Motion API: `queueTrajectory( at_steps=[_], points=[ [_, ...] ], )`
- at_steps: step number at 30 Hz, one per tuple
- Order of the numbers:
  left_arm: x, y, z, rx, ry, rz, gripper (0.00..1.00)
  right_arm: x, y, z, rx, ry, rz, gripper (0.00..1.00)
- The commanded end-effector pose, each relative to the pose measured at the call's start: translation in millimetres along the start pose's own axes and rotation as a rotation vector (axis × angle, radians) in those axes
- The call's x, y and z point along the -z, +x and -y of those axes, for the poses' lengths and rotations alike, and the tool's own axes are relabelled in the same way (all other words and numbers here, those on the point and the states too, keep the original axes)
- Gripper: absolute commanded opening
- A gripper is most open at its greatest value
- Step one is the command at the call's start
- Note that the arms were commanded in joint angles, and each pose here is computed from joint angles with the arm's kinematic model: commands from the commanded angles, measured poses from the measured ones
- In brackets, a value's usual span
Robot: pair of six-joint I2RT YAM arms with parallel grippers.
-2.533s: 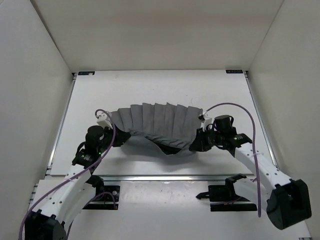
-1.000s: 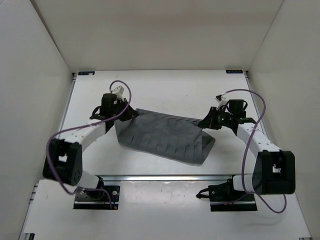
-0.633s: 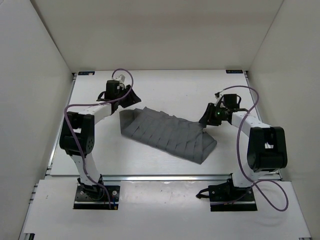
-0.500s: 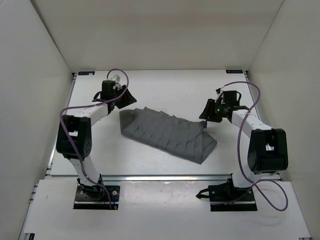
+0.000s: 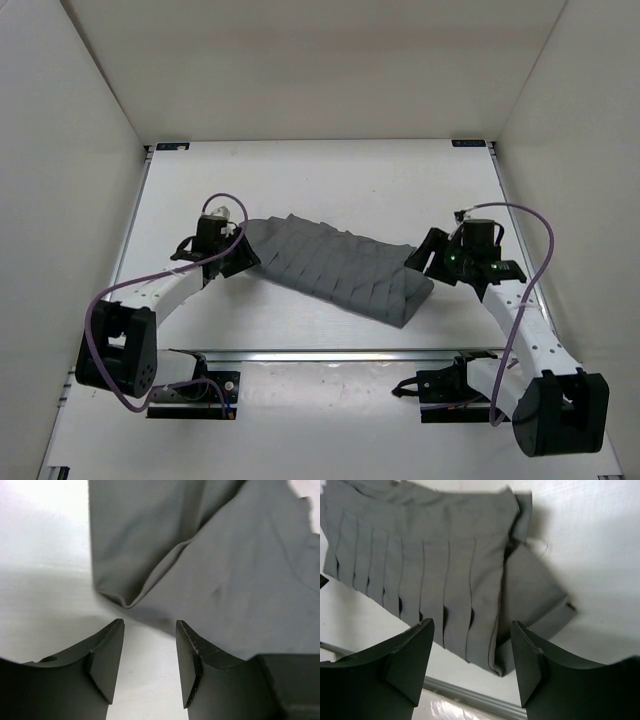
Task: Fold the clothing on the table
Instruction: Fold the skirt
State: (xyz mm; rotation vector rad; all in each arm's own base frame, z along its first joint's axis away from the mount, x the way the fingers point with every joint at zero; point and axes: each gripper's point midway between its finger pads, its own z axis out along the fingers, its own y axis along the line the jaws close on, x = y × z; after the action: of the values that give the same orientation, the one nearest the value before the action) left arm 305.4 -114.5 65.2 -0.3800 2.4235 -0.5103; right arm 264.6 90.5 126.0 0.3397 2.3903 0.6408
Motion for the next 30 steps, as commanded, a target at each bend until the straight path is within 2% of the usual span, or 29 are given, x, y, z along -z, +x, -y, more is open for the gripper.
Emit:
queueTrajectory(
  at_steps=[1, 4, 7, 8, 10, 12, 13, 25, 27, 28, 30],
  points=[
    [-1, -1, -5, 0.021, -0.040, 0.027, 0.56, 3, 27, 3, -0.081, -0.004, -0.047, 0.60],
    [-5, 3, -11, 0.027, -0.063, 0.019, 0.58, 3, 37, 8, -0.090, -0.004, -0.067, 0.61],
    [-13, 10, -19, 0.095, -0.062, 0.029, 0.59, 3, 41, 7, -0.088, -0.015, -0.068, 0.62],
    [-15, 0, -18, 0.112, -0.061, 0.075, 0.57, 4, 43, 8, -0.097, -0.015, -0.071, 0.62],
    [-21, 0, -22, 0.121, -0.084, 0.081, 0.52, 4, 50, 10, -0.100, -0.010, -0.086, 0.64],
    [-28, 4, -26, 0.114, -0.101, 0.051, 0.11, 5, 61, 14, -0.105, 0.012, -0.112, 0.65],
    [-30, 7, -27, 0.118, -0.105, 0.035, 0.00, 4, 67, 18, -0.110, 0.027, -0.120, 0.66],
    [-14, 68, -24, 0.096, -0.066, -0.064, 0.00, -9, 123, 25, -0.145, 0.062, -0.262, 0.66],
    [-10, 77, -26, 0.118, -0.046, -0.068, 0.00, -10, 126, 26, -0.154, 0.055, -0.258, 0.68],
    [-8, 83, -29, 0.126, -0.047, -0.076, 0.00, -12, 131, 28, -0.162, 0.057, -0.261, 0.73],
    [-5, 86, -32, 0.131, -0.043, -0.073, 0.00, -14, 137, 31, -0.181, 0.054, -0.272, 0.75]
  ],
)
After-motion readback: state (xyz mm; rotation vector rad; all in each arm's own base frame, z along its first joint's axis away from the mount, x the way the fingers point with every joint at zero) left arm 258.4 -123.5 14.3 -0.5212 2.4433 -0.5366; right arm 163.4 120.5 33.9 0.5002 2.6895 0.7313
